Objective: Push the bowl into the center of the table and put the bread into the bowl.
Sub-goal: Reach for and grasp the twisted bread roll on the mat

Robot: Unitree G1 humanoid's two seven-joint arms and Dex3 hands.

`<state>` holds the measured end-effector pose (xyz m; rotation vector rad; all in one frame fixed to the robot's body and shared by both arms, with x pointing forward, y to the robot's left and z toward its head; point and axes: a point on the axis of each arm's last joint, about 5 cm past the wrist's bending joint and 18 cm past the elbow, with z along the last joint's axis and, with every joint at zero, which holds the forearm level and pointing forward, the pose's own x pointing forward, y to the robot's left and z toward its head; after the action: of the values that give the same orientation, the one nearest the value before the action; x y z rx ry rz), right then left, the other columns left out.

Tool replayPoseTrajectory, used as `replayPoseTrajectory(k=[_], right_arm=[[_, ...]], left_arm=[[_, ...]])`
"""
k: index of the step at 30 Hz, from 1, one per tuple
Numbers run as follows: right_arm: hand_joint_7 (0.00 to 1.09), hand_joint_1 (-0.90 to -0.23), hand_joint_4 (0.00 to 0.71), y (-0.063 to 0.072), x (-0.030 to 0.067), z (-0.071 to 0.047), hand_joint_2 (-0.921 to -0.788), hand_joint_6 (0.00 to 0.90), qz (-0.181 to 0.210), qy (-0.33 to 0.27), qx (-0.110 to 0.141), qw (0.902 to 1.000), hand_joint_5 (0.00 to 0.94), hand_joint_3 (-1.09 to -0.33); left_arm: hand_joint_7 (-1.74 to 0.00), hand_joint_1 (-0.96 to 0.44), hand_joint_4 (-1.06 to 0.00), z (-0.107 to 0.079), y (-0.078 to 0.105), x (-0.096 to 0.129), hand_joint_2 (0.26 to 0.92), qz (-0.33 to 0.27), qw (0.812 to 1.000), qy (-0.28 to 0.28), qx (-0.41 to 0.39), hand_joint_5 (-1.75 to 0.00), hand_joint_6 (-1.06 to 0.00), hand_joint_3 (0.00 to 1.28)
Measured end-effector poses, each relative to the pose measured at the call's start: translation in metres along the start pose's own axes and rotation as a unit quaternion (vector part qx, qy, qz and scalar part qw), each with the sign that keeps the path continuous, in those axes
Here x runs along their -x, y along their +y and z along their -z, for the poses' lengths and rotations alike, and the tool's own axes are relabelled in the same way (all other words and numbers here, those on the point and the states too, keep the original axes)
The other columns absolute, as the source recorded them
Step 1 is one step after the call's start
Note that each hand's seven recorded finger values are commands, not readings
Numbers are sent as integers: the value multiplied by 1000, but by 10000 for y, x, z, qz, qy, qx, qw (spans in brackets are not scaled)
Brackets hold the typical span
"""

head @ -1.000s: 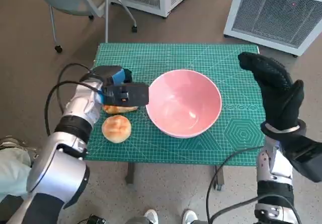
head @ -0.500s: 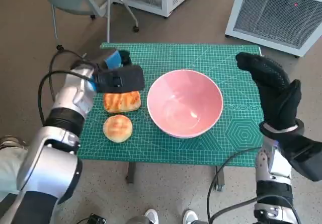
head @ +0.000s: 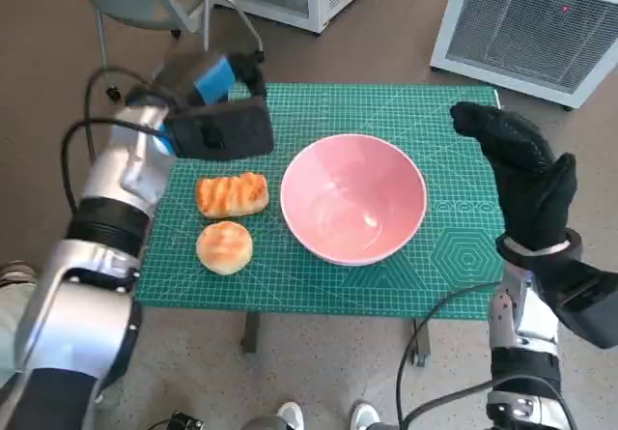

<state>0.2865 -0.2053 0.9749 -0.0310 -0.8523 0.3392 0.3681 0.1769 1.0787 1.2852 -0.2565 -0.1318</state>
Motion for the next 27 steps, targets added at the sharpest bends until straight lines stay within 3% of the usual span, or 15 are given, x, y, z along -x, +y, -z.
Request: replayPoseTrajectory(k=[1, 2, 4, 6, 8, 14, 27], right_arm=[[429, -642, 82, 0, 1, 0, -921, -1, 0, 1, 0, 10000, 0, -743], [429, -642, 81, 0, 1, 0, -921, -1, 0, 0, 0, 10000, 0, -743], [429, -642, 81, -1, 2, 0, -921, -1, 3, 1, 0, 10000, 0, -743], [429, -642, 81, 0, 0, -2, -921, -1, -2, -5, 1, 10000, 0, -743], [429, -642, 82, -1, -1, -5, -921, -1, -4, -13, 2, 10000, 1, -743], [429, -641, 85, 3, 19, -12, -921, -1, -4, -8, 4, 10000, 2, -743], [425, -645, 86, 6, 39, -5, -921, -1, 8, 45, -19, 10000, 2, -747]], left_arm=[[-851, 138, -734, -4, 12, 5, 912, -4, 10000, -30, 15, -1181, -556, 51], [-504, 78, -517, -9, 22, 11, 842, 31, 10000, -42, 37, -860, -394, 62], [-276, -19, -392, -12, 37, 15, 785, 339, 9994, 104, 56, -466, -285, 56], [-141, -107, -200, -17, 41, 16, 743, 696, 9971, 282, 72, -238, -203, 41], [-59, -259, -81, -11, 37, 18, 710, 1100, 9924, 545, 76, -97, -155, 27], [-7, -489, -8, 3, -54, 49, 700, 1824, 9781, 982, -189, -10, -93, 18], [0, -557, 1, 88, -322, 166, 706, 2083, 9726, 1010, -198, 1, -71, 10]])
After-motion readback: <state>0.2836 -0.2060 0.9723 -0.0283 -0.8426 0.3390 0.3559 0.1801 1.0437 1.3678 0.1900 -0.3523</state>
